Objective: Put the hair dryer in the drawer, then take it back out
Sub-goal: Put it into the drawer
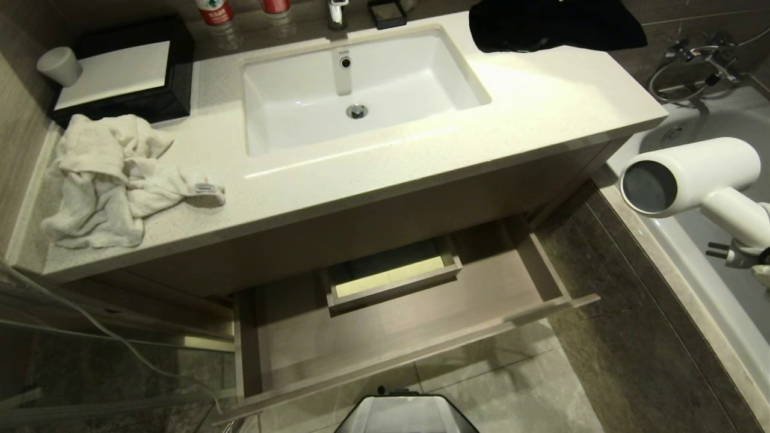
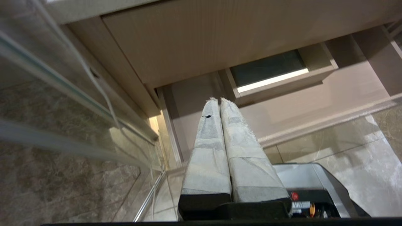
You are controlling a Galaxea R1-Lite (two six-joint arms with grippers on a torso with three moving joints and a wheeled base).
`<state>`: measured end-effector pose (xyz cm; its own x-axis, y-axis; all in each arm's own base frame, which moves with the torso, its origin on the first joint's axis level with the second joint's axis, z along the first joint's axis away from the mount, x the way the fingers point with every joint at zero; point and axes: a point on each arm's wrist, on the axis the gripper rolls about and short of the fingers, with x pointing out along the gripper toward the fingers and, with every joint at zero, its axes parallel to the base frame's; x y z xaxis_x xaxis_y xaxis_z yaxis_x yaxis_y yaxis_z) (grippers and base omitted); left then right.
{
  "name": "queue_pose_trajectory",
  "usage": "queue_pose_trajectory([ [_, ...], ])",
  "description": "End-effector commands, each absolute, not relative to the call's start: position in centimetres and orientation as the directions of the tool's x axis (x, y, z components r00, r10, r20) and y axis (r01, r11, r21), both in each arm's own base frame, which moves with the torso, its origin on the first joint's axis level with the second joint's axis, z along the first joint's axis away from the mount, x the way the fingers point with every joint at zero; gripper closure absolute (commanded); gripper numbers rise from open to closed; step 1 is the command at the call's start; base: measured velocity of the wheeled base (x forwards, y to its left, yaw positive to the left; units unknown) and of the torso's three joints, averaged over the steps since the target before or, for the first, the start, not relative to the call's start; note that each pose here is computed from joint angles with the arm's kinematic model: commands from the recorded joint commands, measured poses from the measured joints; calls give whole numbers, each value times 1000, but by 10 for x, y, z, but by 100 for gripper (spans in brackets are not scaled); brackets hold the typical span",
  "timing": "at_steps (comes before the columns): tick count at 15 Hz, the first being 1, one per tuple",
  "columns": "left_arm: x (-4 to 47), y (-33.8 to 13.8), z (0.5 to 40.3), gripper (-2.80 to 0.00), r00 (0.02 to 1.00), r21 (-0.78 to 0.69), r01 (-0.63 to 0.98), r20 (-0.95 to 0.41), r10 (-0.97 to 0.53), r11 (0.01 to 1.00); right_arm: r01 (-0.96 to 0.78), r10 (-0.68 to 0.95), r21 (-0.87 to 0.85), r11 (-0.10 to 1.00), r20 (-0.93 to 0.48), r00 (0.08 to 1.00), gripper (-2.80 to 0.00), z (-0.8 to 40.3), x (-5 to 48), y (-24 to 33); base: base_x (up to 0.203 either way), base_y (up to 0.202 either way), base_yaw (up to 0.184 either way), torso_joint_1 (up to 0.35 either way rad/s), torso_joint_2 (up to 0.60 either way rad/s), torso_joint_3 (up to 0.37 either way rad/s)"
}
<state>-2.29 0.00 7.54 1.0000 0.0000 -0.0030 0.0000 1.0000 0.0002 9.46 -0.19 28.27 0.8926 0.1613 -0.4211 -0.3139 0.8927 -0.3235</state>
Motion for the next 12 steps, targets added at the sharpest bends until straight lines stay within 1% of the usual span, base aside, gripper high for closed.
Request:
queue_pose_trajectory([
  [1,-23,0,75,0,1000,0,0,-2,0,1000,-304,150,-333,893,-416,897,0,282,89,-2,0,0,0,-208,-69,-275],
  [2,-23,0,75,0,1000,0,0,-2,0,1000,-294,138,-336,895,-417,898,0,281,89,-2,0,0,0,-256,56,-119],
  [5,-23,0,75,0,1000,0,0,-2,0,1000,-254,99,-331,909,-421,901,0,278,85,-2,0,0,0,-177,216,38],
  [12,-23,0,75,0,1000,0,0,-3,0,1000,-241,83,-327,914,-429,900,0,275,84,-3,0,0,0,-159,304,135],
])
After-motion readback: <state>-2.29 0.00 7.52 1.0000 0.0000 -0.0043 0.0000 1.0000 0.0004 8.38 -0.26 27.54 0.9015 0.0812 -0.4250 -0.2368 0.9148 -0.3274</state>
